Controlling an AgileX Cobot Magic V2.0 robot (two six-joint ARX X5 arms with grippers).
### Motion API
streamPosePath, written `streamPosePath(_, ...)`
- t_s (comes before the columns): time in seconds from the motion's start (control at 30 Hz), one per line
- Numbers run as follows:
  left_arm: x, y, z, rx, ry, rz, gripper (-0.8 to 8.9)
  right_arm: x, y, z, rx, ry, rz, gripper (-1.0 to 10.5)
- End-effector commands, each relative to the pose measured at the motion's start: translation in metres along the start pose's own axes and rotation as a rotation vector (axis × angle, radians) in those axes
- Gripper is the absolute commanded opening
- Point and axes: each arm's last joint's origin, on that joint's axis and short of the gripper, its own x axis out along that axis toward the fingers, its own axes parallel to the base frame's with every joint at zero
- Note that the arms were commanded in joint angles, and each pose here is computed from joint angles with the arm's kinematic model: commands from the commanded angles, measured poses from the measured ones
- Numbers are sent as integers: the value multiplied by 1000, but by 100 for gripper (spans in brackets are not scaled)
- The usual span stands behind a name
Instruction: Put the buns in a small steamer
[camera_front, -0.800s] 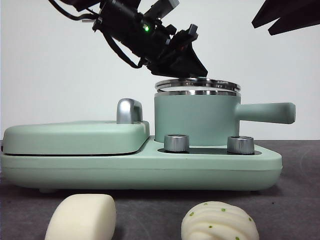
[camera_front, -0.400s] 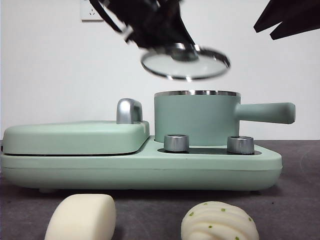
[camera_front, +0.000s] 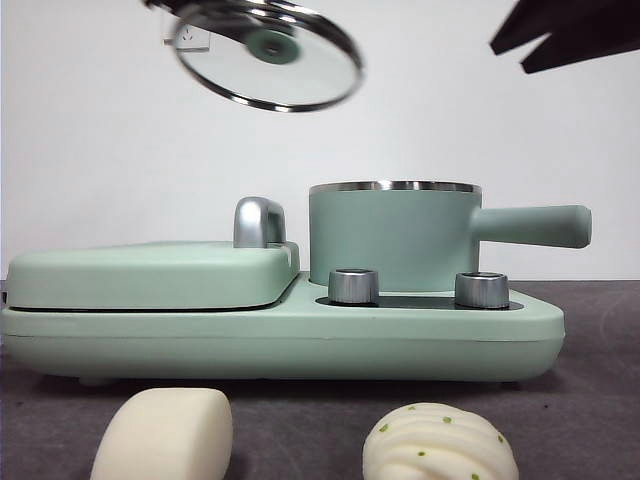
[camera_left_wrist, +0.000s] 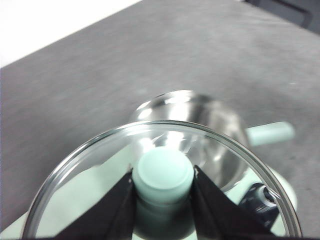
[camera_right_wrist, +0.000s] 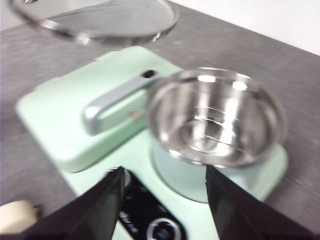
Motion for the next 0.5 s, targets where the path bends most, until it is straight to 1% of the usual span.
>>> streamPosePath(0.03, -23, 5, 4, -3, -42, 49, 16, 4, 12, 7, -91, -15, 71, 258)
streamPosePath(0.17, -49, 16, -4, -38, -35, 116, 16, 17, 33, 5, -166, 16, 174, 274)
streamPosePath(0.33, -76, 22, -18, -63, -55, 186, 16, 40, 60, -2, -213, 93, 288, 286)
streamPosePath(0.43, -87, 23, -30, -78, -57, 218, 16, 54, 75, -7, -244, 127, 338, 290)
streamPosePath(0.5, -92, 22, -37, -85, -58, 232, 16, 62, 83, -10, -257, 147, 370, 313)
